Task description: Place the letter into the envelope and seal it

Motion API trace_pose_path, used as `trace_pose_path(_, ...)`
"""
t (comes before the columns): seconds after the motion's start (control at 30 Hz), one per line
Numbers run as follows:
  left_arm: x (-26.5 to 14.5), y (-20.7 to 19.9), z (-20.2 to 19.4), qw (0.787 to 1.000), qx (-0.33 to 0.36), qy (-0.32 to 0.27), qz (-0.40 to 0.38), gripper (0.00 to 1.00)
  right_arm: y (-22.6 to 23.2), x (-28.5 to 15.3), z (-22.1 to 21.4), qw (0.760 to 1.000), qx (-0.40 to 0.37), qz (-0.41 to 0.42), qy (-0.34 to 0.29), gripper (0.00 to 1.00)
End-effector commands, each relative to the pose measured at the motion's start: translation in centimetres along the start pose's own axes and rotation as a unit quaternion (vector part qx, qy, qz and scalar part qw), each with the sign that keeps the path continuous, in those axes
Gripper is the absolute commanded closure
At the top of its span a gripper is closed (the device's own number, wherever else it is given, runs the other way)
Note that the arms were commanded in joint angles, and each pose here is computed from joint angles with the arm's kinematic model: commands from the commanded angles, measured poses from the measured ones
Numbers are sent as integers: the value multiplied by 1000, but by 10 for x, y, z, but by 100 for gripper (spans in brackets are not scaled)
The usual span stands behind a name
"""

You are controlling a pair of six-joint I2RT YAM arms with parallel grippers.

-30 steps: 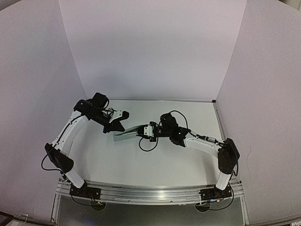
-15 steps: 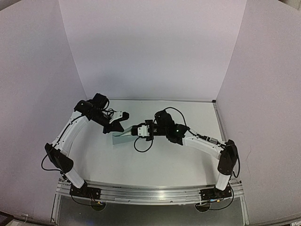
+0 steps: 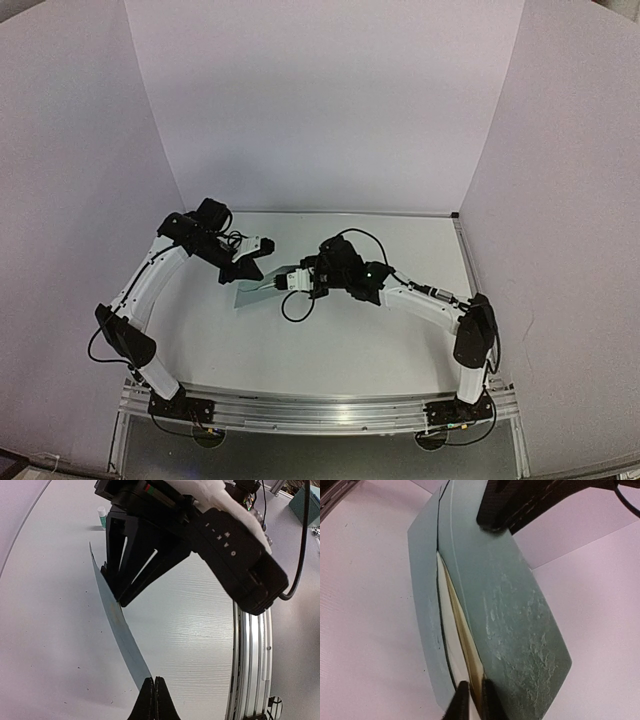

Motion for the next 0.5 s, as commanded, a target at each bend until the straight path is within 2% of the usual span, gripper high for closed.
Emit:
trace_pose_path(0.0, -18, -12, 13, 999, 20, -30, 5, 100, -1, 2, -1, 1000, -10, 3, 19, 100)
trace_pose_path(0.13, -24, -17, 19, 999, 33, -40, -1, 100, -5, 2, -7, 999, 22, -3, 28, 100)
trace_pose_path(0.3, -33, -27, 22, 998, 41, -48, -16, 100, -7, -9, -10, 997, 79, 7, -10, 100)
trace_pose_path(0.47, -38, -29, 25, 997, 40, -63, -25, 100, -10, -18, -3, 993, 94, -14, -71, 100)
Point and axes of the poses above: each gripper's point midway between its finger pads, its own x axis out along the fingers, its own y axis along the line the jaws close on, z = x × y, the point moved 6 cm from there along -x, back along the fingers, and after that the axes turned 8 degrees about -x, right-handed, at the moved point
